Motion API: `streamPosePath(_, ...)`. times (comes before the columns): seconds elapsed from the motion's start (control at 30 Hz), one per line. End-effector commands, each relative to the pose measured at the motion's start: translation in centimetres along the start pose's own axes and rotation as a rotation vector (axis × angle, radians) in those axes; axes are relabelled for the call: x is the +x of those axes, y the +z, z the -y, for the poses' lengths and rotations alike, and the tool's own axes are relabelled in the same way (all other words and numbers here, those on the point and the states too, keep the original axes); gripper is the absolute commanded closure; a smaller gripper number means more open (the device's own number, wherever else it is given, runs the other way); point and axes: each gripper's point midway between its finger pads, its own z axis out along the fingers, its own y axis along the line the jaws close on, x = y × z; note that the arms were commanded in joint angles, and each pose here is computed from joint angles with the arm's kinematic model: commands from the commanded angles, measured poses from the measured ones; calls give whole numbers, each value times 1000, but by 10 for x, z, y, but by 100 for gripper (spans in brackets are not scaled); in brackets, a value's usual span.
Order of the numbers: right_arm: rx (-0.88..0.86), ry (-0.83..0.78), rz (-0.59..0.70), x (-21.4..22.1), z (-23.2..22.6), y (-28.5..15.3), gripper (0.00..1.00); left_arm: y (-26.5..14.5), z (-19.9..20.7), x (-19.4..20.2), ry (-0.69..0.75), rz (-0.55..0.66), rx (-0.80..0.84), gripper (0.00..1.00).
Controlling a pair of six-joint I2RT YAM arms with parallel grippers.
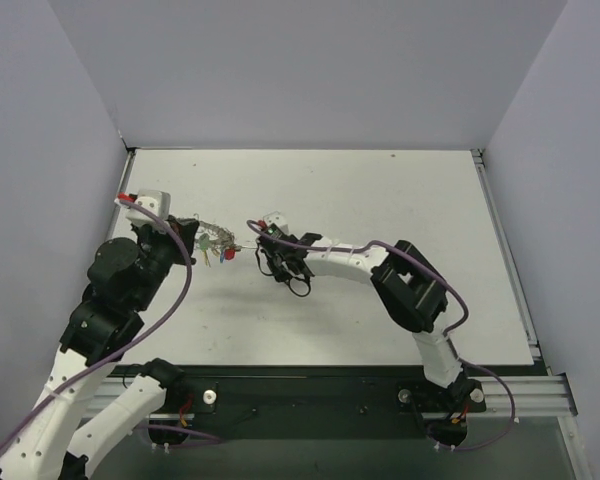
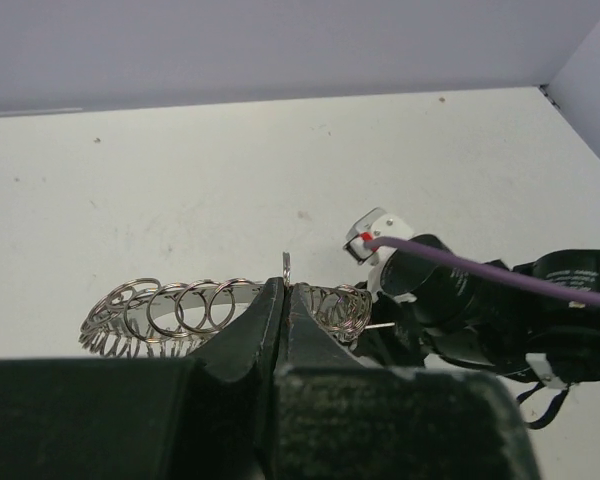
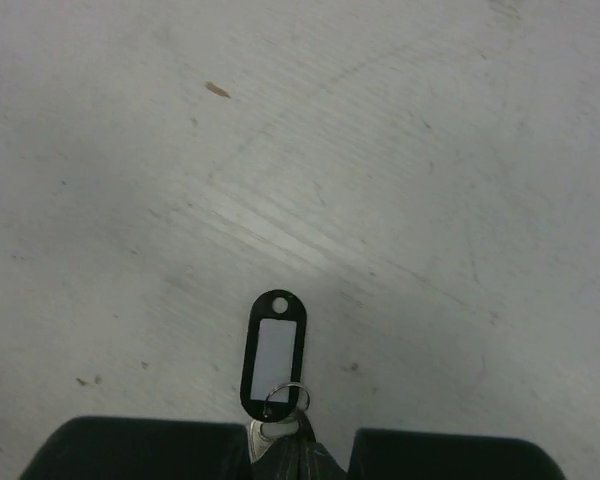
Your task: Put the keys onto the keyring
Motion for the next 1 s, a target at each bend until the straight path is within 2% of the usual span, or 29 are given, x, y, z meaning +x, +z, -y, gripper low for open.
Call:
streamPosePath(0.0,182,13,-427,134,72,-32,100,20,26,-2,-86,39,112,100)
streamPosePath(0.13,204,81,-462,167,94,-67,100,35,41,26,-120,-30,187,100)
streamPosePath(0.27,189,127,-485,186,96,-92,100,47,60,51,-133,-94,285,100)
streamPosePath(0.4,174,161,-429,182,97,-110,100,59,73,91,-137,-199,352,100)
streamPosePath(0.5,158,164,-322,158,101,-123,89,63,82,106,-140,-228,406,100)
streamPosePath(0.53,147,166,-271,147,102,-131,79,63,85,114,-143,-245,425,100)
streamPosePath(0.63,118,171,-161,127,103,-144,61,65,90,125,-130,-266,454,100)
streamPosePath(0.77,56,173,-84,118,99,-145,52,68,93,129,-122,-268,476,100)
streamPosePath(0.97,-83,122,-145,138,76,-122,49,68,99,139,-114,-291,515,100)
